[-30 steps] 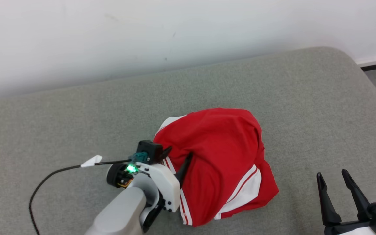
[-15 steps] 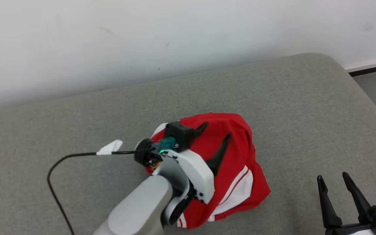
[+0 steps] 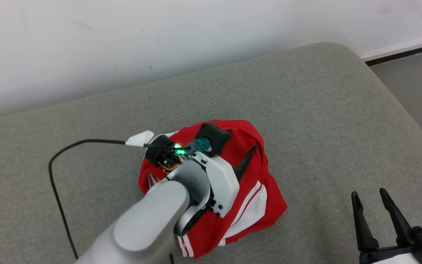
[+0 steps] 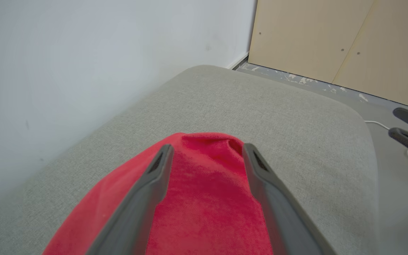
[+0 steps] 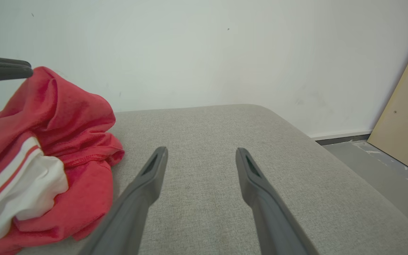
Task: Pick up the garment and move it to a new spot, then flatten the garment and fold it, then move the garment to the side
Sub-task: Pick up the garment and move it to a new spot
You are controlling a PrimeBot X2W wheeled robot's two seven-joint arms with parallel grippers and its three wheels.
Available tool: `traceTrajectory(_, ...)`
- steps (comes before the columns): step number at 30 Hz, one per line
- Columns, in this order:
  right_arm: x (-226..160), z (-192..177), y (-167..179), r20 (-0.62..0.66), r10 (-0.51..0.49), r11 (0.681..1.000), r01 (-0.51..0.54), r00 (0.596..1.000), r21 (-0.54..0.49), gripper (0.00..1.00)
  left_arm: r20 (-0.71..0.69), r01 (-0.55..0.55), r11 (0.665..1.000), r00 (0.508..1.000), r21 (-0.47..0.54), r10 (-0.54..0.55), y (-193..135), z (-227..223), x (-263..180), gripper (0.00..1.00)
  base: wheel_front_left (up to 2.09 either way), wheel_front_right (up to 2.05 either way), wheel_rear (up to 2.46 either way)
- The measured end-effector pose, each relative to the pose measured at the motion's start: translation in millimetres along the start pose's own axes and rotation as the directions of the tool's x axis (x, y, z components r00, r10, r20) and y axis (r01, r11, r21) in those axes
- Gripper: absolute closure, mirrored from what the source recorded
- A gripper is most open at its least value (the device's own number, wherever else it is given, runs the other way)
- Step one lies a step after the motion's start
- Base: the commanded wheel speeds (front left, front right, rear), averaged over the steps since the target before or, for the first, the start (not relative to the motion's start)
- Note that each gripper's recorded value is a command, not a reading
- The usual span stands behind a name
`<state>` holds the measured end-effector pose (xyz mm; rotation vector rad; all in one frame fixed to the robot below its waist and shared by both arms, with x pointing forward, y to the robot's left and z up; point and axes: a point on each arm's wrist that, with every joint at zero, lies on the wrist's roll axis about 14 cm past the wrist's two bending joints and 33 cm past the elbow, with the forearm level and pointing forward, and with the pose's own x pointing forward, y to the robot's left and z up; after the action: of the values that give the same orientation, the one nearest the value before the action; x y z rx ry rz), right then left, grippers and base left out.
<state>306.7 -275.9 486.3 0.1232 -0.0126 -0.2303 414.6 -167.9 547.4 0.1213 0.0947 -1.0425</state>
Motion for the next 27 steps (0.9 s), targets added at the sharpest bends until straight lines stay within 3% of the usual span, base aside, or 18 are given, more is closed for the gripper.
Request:
traceTrajectory(13, 3.5, -4.0, -1.5, -0.017, -0.012, 1.000, 0.012, 1.000, -0.002, 0.00, -0.148, 0.059, 0.986, 0.988, 0.159, -0.036, 29.2, -17.9, 14.7, 0.00, 0.00, 0.00, 0.00)
traceTrajectory(22, 5.4, -13.3, -1.7, -0.052, -0.020, 1.000, 0.020, 0.998, -0.004, 0.00, -0.282, 0.158, 0.970, 0.954, 0.185, -0.101, 27.7, -50.1, 26.0, 0.00, 0.00, 0.00, 0.00)
traceTrajectory(27, 7.7, -17.7, -1.5, -0.067, -0.029, 1.000, 0.029, 0.997, -0.004, 0.00, -0.326, 0.192, 0.971, 0.935, 0.143, -0.137, 22.1, -70.3, 31.5, 0.00, 0.00, 0.00, 0.00)
